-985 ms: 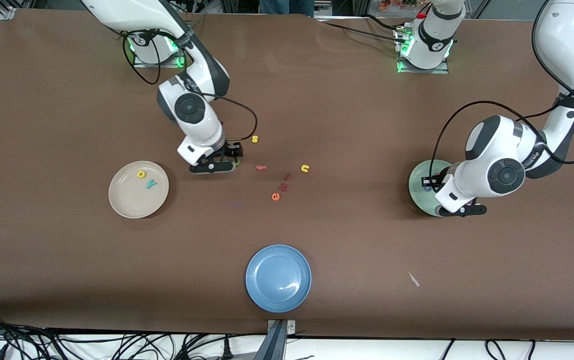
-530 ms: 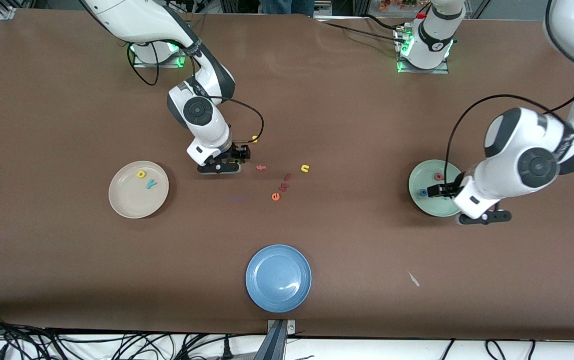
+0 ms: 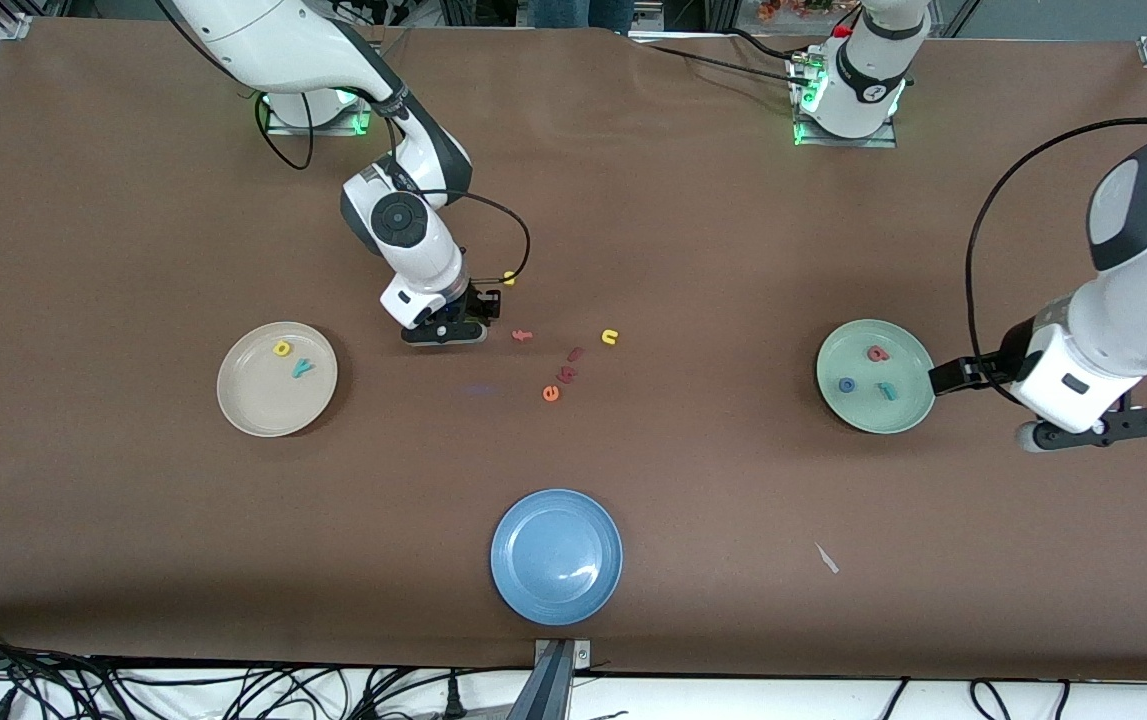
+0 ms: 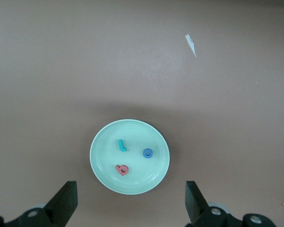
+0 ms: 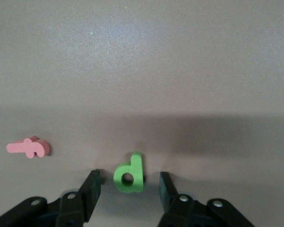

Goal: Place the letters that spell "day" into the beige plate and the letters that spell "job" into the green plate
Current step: 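Withdraw the left gripper to rest while the right gripper reaches the green d, then grasp the green d with the right gripper and place it on the beige plate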

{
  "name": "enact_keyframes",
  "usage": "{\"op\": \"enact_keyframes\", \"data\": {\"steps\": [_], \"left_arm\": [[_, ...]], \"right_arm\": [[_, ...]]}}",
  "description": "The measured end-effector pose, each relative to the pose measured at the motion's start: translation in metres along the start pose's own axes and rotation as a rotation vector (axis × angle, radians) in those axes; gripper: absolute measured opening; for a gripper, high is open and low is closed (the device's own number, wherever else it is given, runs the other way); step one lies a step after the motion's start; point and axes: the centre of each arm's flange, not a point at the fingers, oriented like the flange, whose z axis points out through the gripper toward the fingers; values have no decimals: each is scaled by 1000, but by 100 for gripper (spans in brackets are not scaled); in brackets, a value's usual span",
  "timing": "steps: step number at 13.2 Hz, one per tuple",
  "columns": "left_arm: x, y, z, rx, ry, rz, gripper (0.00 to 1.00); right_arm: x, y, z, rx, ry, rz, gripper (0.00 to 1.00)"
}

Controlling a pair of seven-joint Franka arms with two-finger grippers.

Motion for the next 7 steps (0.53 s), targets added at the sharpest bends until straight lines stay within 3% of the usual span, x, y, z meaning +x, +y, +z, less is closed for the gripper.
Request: {"op": "enact_keyframes", "data": {"steps": [2, 3, 4, 7], "left_arm": [[1, -7, -4, 0, -2, 24, 100], [1, -14, -10, 2, -7, 46, 100], [2, -21, -18, 3, -10, 77, 100], [2, -30, -36, -1, 1, 114, 100]], "right_arm": [[0, 0, -1, 0, 2, 0, 39], [0, 0, -1, 0, 2, -4, 39], [1, 0, -3, 1, 5, -11, 30], [3, 0, -9, -1, 10, -56, 28]]}}
